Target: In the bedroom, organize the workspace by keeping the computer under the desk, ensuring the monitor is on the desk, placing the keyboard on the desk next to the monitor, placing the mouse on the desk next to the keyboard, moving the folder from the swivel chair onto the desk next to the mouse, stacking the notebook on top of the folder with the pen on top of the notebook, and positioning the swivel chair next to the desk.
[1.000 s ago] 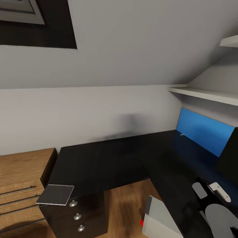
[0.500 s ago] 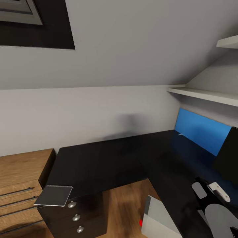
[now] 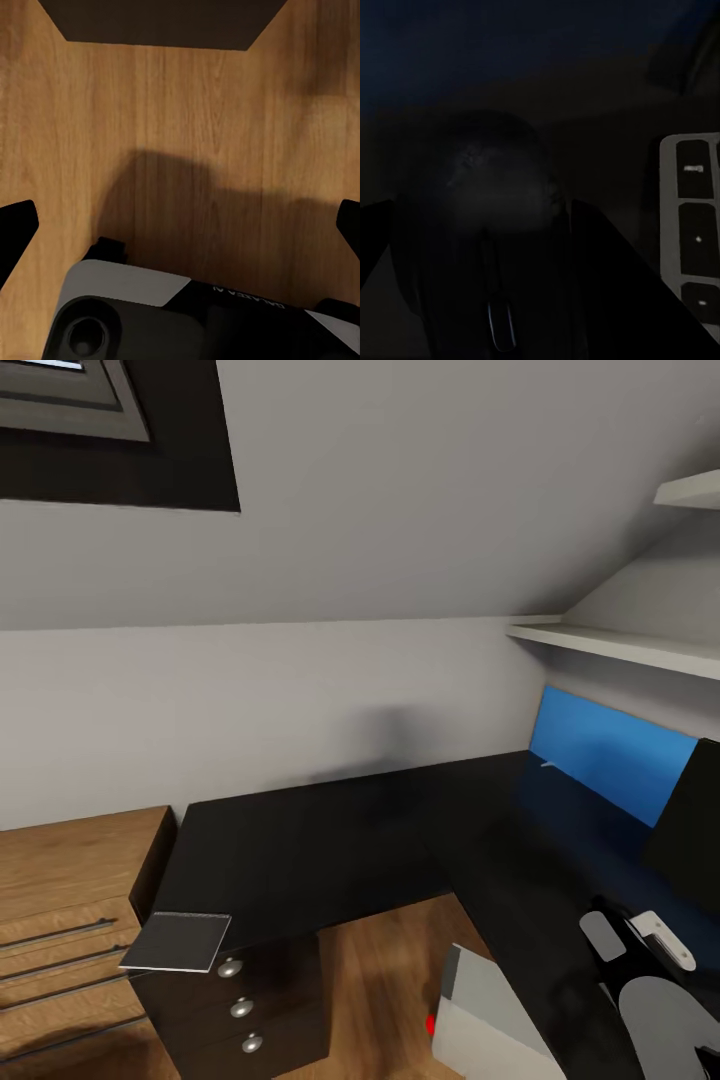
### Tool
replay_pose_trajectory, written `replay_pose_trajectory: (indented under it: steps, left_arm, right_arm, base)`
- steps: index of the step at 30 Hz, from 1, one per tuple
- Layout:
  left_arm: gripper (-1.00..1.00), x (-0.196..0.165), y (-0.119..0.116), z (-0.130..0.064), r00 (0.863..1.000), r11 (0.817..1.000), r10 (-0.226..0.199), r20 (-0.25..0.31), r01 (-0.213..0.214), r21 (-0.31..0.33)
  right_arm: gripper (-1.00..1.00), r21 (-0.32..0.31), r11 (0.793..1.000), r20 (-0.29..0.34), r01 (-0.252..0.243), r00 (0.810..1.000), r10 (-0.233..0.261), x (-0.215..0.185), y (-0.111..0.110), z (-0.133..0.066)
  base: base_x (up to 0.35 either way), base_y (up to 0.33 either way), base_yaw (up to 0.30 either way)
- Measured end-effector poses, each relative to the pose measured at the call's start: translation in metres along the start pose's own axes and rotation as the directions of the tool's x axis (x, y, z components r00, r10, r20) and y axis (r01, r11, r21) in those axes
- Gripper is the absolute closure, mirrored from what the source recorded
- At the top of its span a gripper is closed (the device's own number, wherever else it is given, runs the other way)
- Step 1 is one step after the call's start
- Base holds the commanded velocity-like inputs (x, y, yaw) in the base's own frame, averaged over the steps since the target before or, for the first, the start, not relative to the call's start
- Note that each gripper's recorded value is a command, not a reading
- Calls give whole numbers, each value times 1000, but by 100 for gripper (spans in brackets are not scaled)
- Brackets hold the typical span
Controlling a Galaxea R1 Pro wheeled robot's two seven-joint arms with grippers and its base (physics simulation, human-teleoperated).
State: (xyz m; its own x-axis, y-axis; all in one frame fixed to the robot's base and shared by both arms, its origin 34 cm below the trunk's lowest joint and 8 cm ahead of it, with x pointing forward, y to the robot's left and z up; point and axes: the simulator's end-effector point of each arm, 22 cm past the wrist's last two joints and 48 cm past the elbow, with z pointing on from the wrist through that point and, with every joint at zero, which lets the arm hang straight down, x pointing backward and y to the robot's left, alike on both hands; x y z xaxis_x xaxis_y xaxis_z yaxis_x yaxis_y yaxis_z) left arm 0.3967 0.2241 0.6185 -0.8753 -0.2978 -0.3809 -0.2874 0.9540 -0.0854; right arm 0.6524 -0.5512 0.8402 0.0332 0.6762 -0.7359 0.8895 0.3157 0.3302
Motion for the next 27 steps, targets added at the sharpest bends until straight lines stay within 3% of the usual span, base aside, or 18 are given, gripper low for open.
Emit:
replay_pose_trajectory:
  steps: [27]
  left_arm:
    - [-100,0,0,0,1000,1000,1,0,-1,2]
  right_arm:
    - [100,-3,1000,-1,4,1000,-4,1,1,0]
  base:
    - [-22,51,0]
